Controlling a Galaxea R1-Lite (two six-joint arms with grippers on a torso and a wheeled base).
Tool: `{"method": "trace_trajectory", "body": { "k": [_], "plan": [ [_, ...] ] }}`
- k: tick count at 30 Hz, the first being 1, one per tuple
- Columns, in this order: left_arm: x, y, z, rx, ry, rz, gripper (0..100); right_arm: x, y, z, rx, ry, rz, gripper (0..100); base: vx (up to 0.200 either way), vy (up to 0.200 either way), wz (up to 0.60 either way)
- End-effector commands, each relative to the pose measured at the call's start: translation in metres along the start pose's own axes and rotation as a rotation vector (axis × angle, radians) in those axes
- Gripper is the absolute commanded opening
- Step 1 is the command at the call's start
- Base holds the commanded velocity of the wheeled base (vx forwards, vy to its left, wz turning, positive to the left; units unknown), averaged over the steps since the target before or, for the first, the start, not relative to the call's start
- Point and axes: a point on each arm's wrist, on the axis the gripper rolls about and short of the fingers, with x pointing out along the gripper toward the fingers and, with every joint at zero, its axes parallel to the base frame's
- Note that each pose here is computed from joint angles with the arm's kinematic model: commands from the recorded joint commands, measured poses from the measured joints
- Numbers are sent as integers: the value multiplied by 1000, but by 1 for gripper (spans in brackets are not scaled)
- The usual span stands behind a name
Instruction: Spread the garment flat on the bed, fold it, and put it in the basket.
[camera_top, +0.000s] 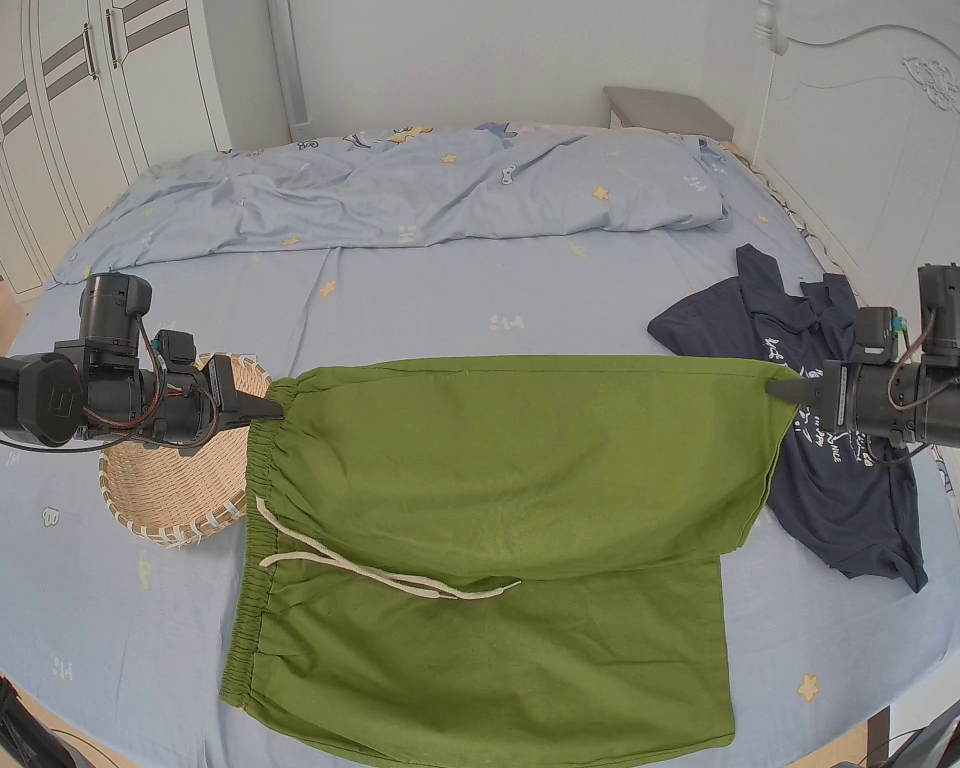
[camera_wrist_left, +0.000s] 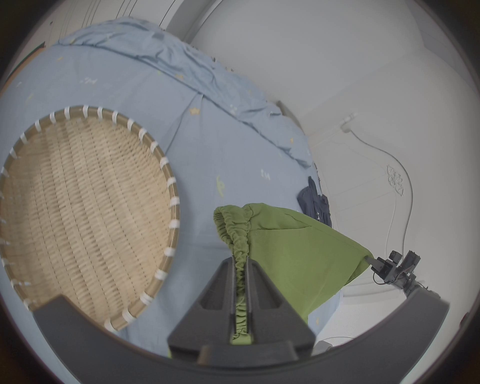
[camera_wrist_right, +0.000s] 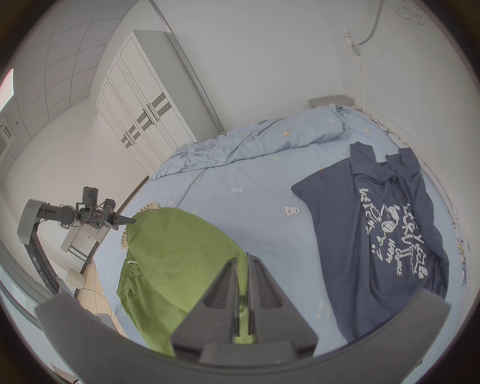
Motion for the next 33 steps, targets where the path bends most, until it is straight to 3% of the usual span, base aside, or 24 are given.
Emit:
{"method": "trace_trajectory", "body": {
  "k": [1, 16, 33],
  "plan": [
    [-3, 10, 0, 3, -54, 4, 0, 37, -12, 11, 8, 30, 16, 0, 0, 0, 0],
    [11, 27, -2, 38, -116, -12, 0, 94, -33, 48, -9, -32, 37, 0, 0, 0, 0],
    [35, 38, 8, 101, -210, -54, 0, 127, -59, 58, -16, -48, 26, 0, 0, 0, 0]
  ]
}}
